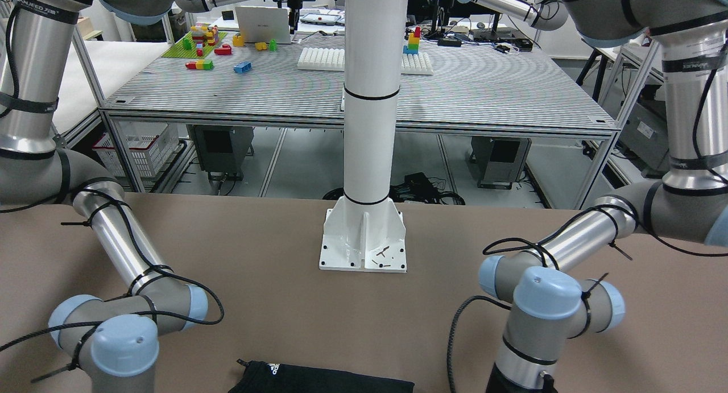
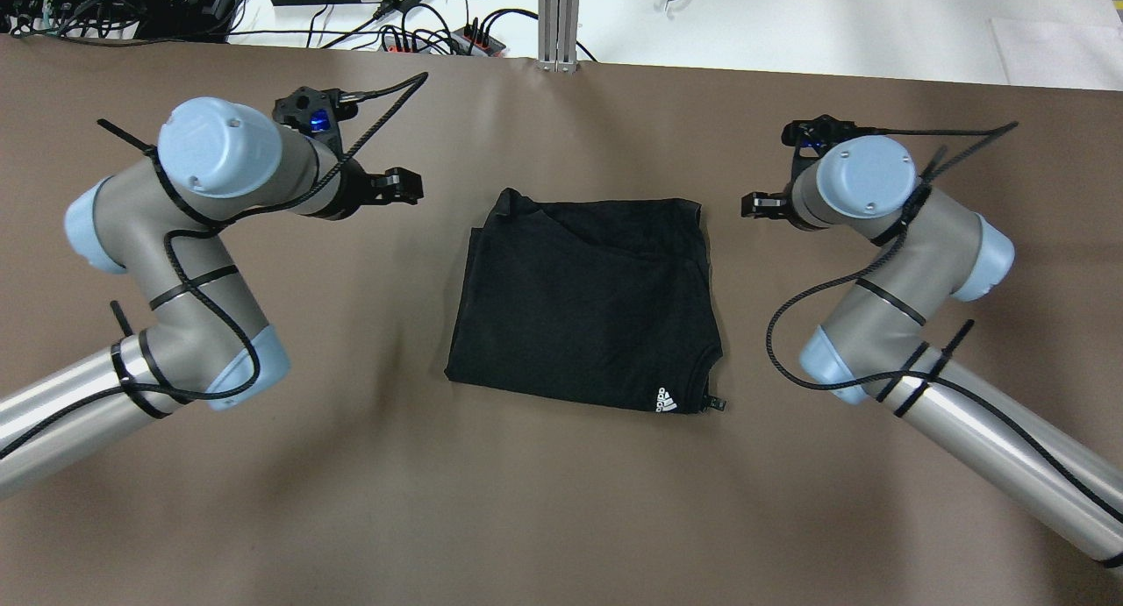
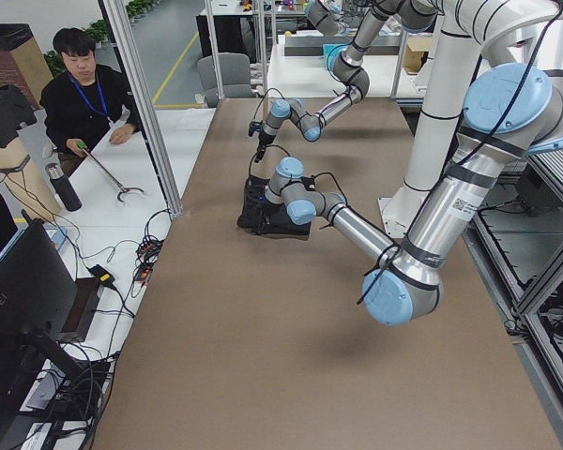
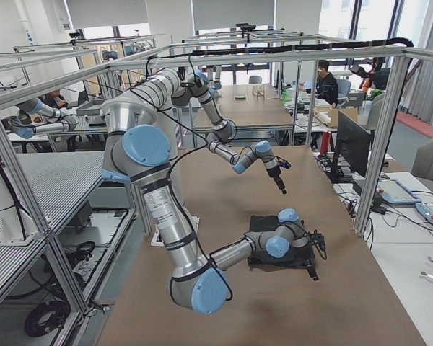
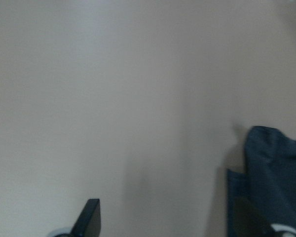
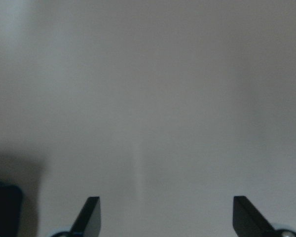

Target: Fold clothes

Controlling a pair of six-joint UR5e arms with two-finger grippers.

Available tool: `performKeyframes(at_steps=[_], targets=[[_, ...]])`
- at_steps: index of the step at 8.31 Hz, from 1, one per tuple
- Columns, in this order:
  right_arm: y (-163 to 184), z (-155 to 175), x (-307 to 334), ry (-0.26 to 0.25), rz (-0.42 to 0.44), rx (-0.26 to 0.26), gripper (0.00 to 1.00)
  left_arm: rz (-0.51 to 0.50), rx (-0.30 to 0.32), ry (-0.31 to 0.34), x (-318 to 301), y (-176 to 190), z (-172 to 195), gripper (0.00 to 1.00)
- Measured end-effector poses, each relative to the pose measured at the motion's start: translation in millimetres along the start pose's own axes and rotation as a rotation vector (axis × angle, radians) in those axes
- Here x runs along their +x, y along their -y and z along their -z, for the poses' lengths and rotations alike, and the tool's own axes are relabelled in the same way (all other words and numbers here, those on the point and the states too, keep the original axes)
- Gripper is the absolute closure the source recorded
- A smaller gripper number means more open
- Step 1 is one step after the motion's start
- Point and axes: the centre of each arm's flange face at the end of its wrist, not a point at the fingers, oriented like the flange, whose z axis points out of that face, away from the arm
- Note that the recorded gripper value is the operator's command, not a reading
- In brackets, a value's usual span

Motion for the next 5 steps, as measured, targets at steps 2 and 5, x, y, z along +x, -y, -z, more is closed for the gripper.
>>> performKeyframes(at_steps=[2,5], targets=[[-8,19,103,-0.079,0.148,0.001,0.06,-0.129,0.030,0.110,-108,23,15,0.05],[-13,66,262,-0.218,0.323,-0.007,0.06,-0.355,0.065,0.327,-286,83,70,0.05]])
